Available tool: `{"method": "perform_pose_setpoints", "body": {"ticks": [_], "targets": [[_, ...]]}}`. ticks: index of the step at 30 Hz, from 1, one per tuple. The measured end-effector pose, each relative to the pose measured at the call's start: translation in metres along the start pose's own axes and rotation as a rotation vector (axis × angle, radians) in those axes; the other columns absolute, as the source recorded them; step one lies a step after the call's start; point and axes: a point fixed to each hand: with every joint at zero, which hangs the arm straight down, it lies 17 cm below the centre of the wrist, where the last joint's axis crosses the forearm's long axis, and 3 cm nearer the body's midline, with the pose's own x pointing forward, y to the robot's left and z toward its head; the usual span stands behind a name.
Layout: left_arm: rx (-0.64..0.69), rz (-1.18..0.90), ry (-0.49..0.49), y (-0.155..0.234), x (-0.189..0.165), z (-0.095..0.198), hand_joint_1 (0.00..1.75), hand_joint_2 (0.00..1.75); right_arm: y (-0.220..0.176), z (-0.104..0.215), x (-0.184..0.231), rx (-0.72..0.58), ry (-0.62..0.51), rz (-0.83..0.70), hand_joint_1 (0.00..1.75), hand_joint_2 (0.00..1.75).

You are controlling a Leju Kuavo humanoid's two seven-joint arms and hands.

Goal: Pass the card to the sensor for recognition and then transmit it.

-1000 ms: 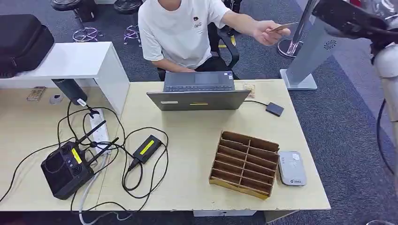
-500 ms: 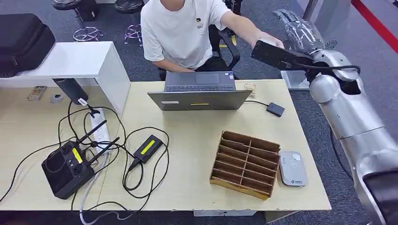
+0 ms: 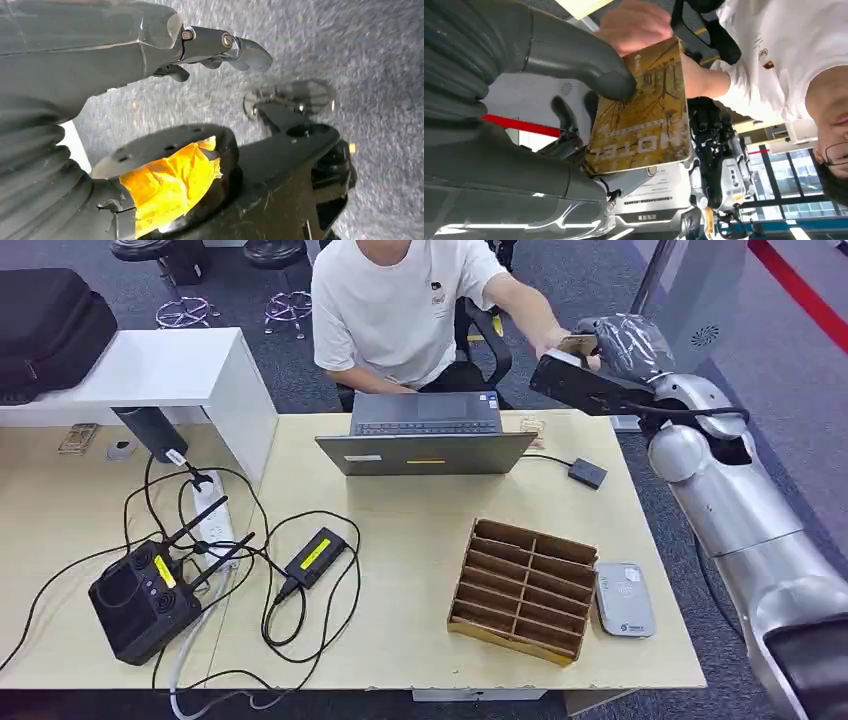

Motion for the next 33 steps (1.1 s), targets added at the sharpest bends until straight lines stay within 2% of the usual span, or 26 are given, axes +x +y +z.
{"method": "perform_pose_setpoints", "body": {"ticks": [13,19,33], "targets": [[-0.036,0.085,-0.026,-0.011,0.006,0.002,0.00,1.75,0.012,0.021,-0.012,-0.016,0.000,-0.029,1.75,1.75],[-0.058,0.122,0.017,-0.017,-0.001,0.003,0.00,1.75,0.023,0.053,-0.032,-0.054,0.016,-0.035,1.75,1.75],[-0.044,0.150,0.036,-0.018,-0.003,0.002,0.00,1.75,0.049,0.129,-0.076,-0.082,0.083,-0.081,1.75,1.75]]}}
